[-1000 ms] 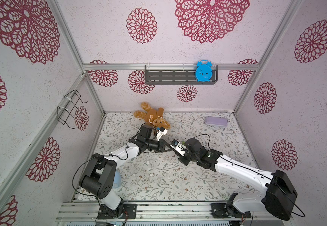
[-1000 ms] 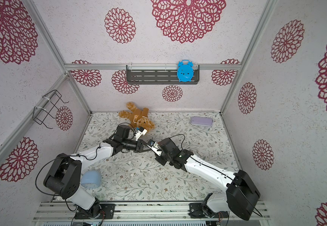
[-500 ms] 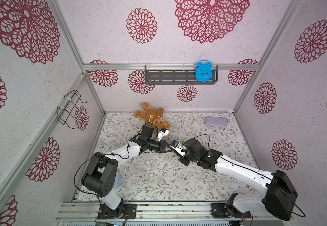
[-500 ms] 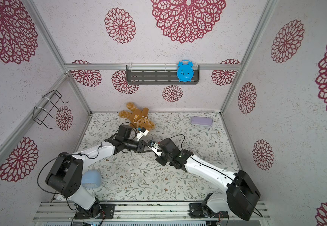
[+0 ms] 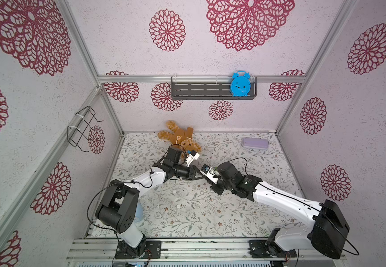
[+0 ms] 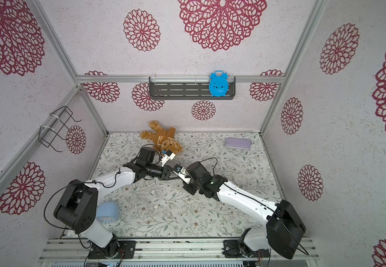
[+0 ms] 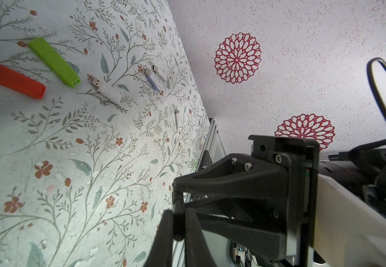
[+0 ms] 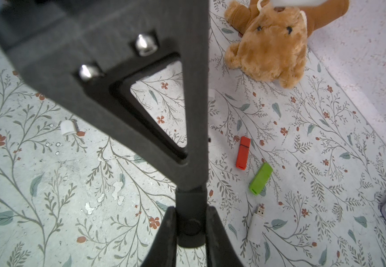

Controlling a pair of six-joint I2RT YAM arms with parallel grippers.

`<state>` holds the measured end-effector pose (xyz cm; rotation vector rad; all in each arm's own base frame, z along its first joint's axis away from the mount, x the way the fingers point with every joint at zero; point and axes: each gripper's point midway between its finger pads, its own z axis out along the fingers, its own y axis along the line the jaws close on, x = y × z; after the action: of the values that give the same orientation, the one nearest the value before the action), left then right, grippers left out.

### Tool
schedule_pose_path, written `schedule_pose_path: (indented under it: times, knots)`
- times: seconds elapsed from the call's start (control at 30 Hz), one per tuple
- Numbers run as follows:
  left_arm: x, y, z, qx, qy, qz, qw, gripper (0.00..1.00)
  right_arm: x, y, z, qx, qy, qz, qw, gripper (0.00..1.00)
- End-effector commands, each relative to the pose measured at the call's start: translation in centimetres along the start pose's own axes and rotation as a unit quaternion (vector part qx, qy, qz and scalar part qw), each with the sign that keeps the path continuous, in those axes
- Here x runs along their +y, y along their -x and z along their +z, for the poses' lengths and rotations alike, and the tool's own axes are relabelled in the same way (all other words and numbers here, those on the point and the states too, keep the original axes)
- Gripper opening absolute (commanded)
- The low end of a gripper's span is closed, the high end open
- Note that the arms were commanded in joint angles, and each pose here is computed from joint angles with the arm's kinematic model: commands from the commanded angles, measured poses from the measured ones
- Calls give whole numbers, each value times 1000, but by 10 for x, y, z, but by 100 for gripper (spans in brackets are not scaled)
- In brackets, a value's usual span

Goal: Close the usb drive cover
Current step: Close the cover of the USB drive.

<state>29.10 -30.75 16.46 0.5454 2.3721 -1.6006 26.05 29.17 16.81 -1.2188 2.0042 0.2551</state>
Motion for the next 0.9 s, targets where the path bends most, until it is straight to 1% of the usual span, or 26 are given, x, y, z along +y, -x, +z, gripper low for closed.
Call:
schedule_pose_path:
  times: [0.0, 0.13, 0.2, 0.3, 0.37, 0.47, 0.57, 0.7, 0.73, 0.8, 0.87]
  knots:
    - [-8, -25, 17, 46, -17, -7, 999, 8, -13, 98, -33, -169, -14, 6, 986, 21]
    - [-9, -21, 13, 35, -5, 1, 999, 7, -18, 84, -31, -152, -35, 11, 988, 20]
    - [-15, -16, 11, 32, -6, 8, 999, 8, -21, 76, -33, -148, -44, 14, 988, 20]
    - [-20, -14, 10, 39, -7, 12, 999, 9, -23, 65, -35, -136, -57, 11, 989, 20]
    - [-23, -14, 9, 48, -10, 15, 999, 8, -21, 60, -37, -130, -54, 1, 990, 20]
    - [-23, -15, 9, 53, -5, 15, 998, 8, -23, 62, -44, -136, -59, -5, 989, 20]
    - [-22, -15, 12, 53, -2, 15, 998, 8, -23, 72, -49, -151, -57, 1, 987, 20]
    - [-23, -17, 17, 57, 2, 17, 998, 9, -21, 78, -49, -161, -48, 3, 986, 20]
    - [-23, -15, 15, 49, 10, 22, 999, 8, -21, 77, -47, -158, -49, 3, 986, 20]
    - [-29, -2, 8, 13, 23, 34, 999, 13, -23, 68, -43, -143, -55, 3, 988, 20]
    - [-35, 14, -5, -32, 43, 48, 997, 13, -24, 51, -35, -118, -67, 6, 991, 20]
